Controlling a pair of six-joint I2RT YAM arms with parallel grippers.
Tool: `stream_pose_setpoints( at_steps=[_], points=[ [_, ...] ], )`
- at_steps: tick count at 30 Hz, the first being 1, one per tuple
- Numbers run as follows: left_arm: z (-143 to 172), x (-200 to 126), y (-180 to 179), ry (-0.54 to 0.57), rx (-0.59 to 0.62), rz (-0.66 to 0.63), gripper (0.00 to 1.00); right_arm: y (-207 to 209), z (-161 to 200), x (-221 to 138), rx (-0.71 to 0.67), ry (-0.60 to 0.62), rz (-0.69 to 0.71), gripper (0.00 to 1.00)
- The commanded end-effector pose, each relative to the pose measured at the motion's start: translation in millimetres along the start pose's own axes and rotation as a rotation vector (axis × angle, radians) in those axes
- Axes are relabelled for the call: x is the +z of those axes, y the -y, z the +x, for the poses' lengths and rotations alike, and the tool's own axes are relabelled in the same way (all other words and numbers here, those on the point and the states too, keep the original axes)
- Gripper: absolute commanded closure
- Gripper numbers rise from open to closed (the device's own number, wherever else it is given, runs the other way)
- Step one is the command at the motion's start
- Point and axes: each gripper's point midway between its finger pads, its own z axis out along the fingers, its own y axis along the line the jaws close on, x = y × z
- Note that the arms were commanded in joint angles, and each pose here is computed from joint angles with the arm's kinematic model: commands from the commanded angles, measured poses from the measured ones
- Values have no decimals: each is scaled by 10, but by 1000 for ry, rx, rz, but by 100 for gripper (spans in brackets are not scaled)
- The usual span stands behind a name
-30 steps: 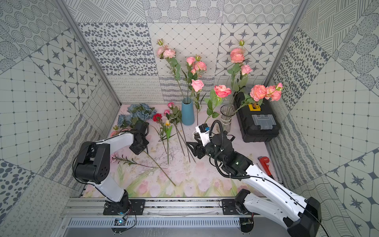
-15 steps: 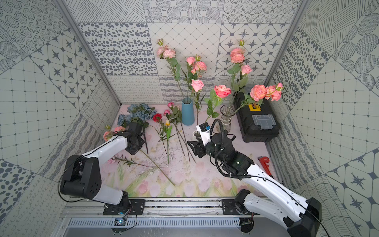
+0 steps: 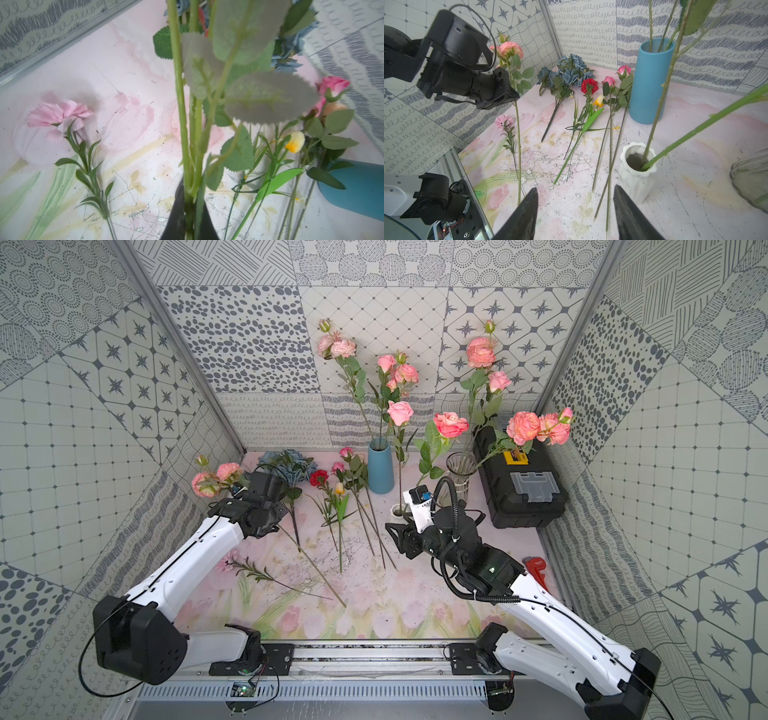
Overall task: Place the pink flowers into the vase
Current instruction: Pick up the flower at the center of the board.
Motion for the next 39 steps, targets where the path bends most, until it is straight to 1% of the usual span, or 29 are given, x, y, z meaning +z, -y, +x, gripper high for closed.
stream_pose_setpoints(
  at_steps=[1,3,5,10,13,16,17,20,23,26,31,39],
  points=[
    [-167,-253,95,63,177,12,100,13,-177,-143,0,42,28,42],
    [-168,-307,223,54,199,75,100,61,-217,-175,7,48,60,42],
    [-176,-357,293,52,203,117,100,53,-259,-208,8,58,59,42],
    [-171,-519,614,40,227,304,100,-55,-345,-207,15,64,7,42],
    [-144,-704,926,25,242,497,100,-168,-365,-154,11,45,-51,42],
    [-120,-993,1298,10,248,740,100,-266,-367,-76,-4,5,-95,43],
    [-93,-1105,1433,-9,255,830,100,-291,-379,-54,-6,-3,-106,43],
    [-19,-1418,1758,-63,274,1043,100,-365,-437,1,-4,-6,-137,44],
    [22,-1661,1984,-118,274,1203,100,-454,-518,56,11,6,-180,45],
    [67,-1839,2103,-161,289,1303,100,-515,-579,135,28,13,-207,45],
    [150,-2142,2168,-206,325,1435,100,-567,-650,282,60,17,-228,46],
    [357,-2484,2178,-248,397,1546,100,-695,-732,433,71,18,-276,48]
  ],
)
